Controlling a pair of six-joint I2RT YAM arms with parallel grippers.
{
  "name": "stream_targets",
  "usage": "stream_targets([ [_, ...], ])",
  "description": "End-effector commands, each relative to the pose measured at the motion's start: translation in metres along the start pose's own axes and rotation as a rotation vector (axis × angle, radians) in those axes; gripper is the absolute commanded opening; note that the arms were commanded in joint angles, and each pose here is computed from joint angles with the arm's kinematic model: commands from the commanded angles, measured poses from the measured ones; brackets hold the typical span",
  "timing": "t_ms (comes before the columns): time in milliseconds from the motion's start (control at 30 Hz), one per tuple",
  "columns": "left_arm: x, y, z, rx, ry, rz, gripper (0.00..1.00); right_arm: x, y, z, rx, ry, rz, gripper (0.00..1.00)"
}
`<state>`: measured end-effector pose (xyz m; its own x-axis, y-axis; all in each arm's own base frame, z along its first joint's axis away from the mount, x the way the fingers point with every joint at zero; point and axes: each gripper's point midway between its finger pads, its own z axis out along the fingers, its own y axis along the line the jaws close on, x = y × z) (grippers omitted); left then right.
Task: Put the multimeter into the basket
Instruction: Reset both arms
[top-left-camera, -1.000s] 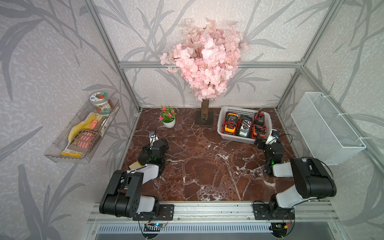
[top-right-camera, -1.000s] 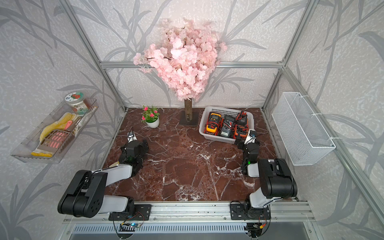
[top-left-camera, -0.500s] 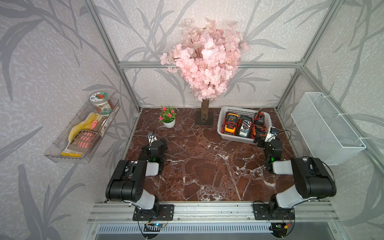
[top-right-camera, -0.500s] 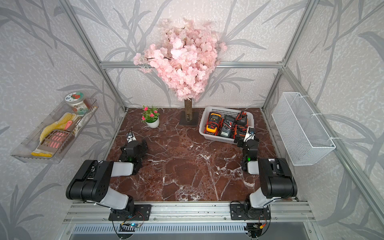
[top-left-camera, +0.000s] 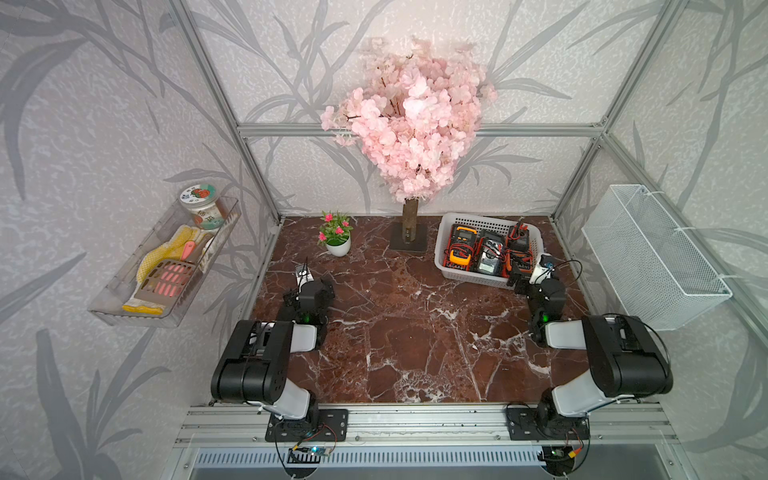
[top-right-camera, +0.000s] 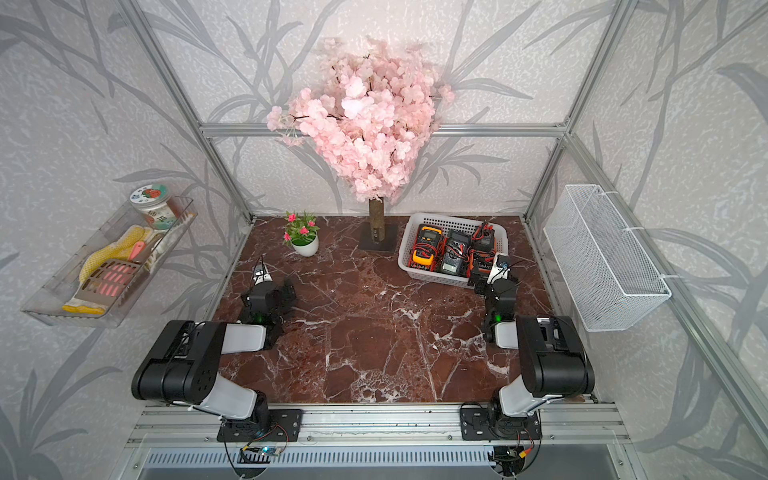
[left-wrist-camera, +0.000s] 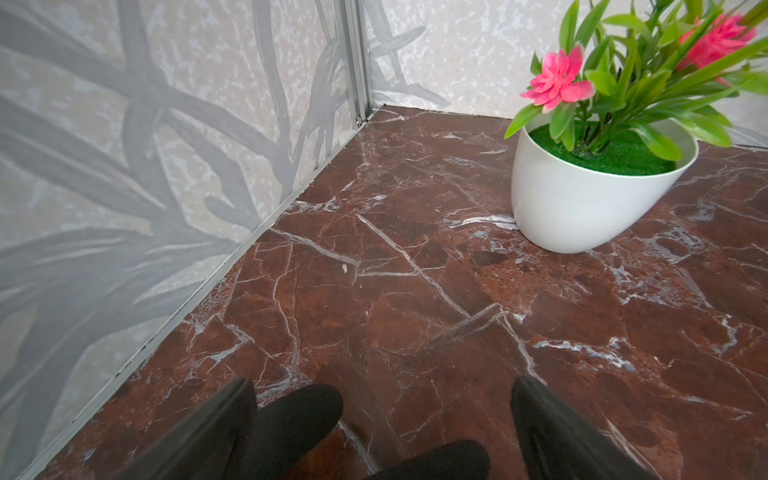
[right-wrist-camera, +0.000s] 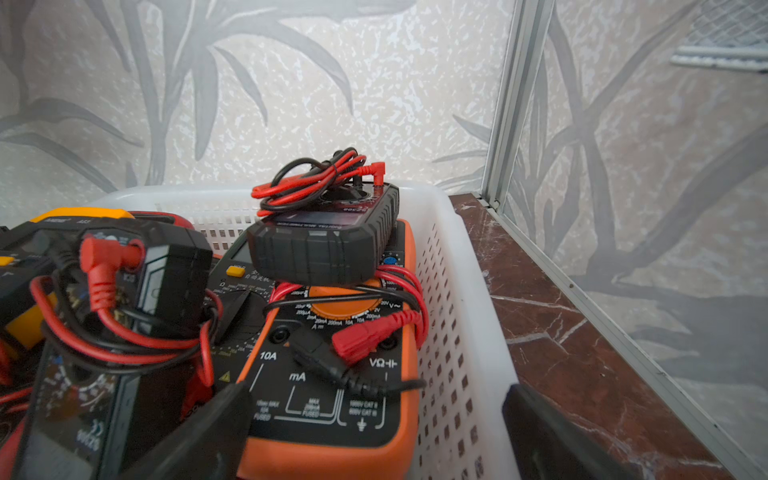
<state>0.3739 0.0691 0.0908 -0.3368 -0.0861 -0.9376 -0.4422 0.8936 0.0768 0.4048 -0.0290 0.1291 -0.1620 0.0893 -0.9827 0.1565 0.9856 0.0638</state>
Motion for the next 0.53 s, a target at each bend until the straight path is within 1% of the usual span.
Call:
stream_targets([
  [0,-0.0121,-0.002,0.0028,0.006,-0.025,-0.023,1.0,0.0399,0.0023,-0.0034,-0.015,0.146,-0.04,0.99],
  [500,-0.0117,-0.0024,0.0026,0.007,-0.024,-0.023,1.0,0.0402,0.0023,-0.0028,-0.015,0.148,-0.042,0.99],
])
